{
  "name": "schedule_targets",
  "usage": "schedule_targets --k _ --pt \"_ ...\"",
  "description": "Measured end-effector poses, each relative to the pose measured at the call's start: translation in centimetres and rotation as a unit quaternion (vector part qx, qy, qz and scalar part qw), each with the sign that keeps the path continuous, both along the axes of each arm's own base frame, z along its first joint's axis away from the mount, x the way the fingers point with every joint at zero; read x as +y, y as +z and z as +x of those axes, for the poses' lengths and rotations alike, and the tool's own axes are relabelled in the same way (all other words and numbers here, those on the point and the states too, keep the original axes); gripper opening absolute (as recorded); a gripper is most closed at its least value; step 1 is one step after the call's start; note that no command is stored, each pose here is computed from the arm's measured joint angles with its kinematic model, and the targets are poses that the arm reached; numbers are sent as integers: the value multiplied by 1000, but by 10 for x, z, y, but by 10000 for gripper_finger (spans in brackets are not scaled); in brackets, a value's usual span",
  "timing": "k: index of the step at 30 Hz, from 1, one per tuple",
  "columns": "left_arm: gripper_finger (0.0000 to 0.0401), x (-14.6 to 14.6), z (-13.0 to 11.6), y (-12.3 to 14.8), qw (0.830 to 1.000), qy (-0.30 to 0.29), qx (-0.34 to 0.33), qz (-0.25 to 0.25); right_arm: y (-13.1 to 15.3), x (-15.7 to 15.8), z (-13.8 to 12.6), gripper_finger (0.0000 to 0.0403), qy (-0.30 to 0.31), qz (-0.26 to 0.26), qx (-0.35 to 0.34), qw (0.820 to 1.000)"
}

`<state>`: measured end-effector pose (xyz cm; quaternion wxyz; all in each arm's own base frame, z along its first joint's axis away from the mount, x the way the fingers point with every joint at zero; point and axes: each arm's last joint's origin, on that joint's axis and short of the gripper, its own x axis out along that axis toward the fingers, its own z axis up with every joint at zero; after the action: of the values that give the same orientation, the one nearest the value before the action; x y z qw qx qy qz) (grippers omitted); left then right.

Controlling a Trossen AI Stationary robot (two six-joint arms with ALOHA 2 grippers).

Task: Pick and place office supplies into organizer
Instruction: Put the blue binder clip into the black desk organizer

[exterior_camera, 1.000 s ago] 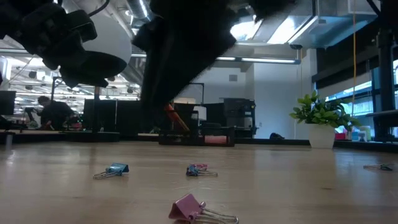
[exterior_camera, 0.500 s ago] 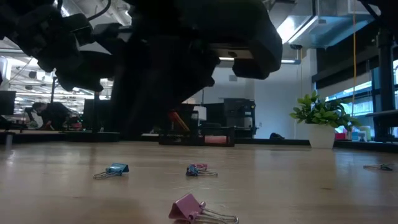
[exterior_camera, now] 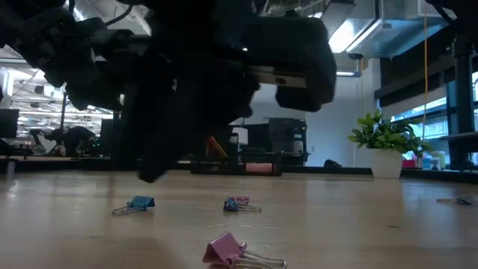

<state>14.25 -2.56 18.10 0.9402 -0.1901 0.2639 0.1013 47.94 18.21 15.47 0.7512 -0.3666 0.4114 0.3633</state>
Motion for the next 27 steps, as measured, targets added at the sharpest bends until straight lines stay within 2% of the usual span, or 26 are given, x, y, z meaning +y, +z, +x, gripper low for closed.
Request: schedule_targets --k 13,27 --pt "159 0 0 0 1000 2 1 -3 -15 -8 3 126 -9 -6 21 1000" --pt "159 0 0 0 1000 2 2 -2 -18 -11 3 126 -3 5 37 999"
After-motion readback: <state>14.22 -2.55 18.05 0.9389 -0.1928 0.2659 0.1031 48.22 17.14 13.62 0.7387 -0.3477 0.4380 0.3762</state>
